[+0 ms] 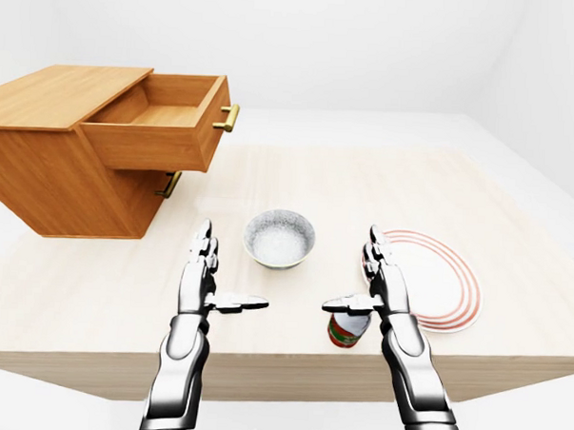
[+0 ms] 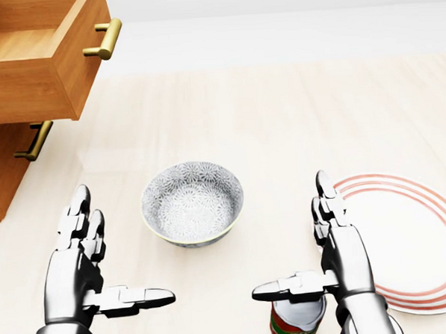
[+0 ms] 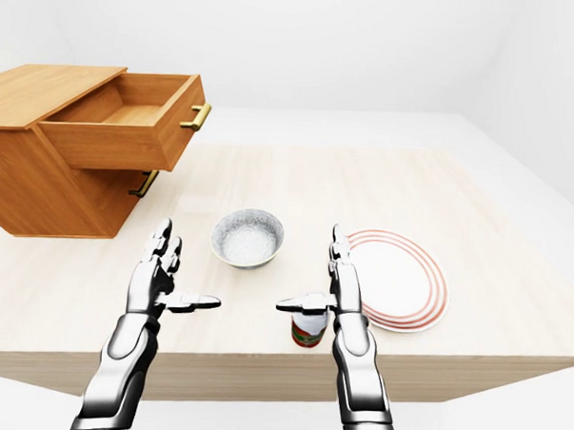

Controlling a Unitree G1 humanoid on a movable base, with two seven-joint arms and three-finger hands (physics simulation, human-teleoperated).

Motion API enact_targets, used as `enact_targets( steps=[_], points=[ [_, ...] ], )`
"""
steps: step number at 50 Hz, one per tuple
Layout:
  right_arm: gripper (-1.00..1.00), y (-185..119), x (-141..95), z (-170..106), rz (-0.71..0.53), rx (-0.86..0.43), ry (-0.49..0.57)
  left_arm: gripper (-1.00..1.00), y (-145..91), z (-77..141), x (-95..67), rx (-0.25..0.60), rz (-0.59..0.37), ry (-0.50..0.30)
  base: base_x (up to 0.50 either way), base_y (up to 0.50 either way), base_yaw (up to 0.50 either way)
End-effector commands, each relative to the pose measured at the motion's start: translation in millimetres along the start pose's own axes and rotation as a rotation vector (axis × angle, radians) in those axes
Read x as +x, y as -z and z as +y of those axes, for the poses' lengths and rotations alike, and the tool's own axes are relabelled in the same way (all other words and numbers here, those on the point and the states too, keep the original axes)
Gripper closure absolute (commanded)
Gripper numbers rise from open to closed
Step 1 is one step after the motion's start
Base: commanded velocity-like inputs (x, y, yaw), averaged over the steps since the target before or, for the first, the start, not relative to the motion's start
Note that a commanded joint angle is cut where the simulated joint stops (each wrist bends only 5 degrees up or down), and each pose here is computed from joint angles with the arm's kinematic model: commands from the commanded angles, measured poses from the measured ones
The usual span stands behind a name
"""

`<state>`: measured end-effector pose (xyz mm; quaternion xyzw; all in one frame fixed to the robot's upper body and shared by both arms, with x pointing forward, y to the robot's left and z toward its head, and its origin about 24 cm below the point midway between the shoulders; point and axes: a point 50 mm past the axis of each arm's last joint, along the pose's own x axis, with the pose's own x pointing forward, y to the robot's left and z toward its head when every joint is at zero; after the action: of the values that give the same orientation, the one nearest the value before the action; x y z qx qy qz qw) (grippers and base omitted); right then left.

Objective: Put the bowl on top of the cabinet.

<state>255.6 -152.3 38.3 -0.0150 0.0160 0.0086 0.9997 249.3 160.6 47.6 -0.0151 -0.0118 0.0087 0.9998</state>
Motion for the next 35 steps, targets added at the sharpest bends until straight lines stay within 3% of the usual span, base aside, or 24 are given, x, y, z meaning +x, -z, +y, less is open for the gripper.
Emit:
enact_targets(
  steps=[1, 27, 35],
  points=[
    [-1.0, -0.5, 0.4, 1.2, -0.003, -0.003, -0.009, -1.0, 0.1, 1.2, 0.2, -0.007, -0.01, -0.002, 0.5, 0.0, 0.0],
    [-1.0, -1.1, 0.5, -0.5, -0.015, -0.007, 0.008, -1.0, 1.6, 2.1, -0.5, 0.0, -0.013, 0.0, 0.5, 0.0, 0.0],
    [-1.0, -1.2, 0.4, -0.8, -0.03, -0.005, 0.011, -1.0, -2.1, 2.4, -1.4, 0.016, -0.028, 0.0, 0.0, 0.0, 0.0]
  ],
)
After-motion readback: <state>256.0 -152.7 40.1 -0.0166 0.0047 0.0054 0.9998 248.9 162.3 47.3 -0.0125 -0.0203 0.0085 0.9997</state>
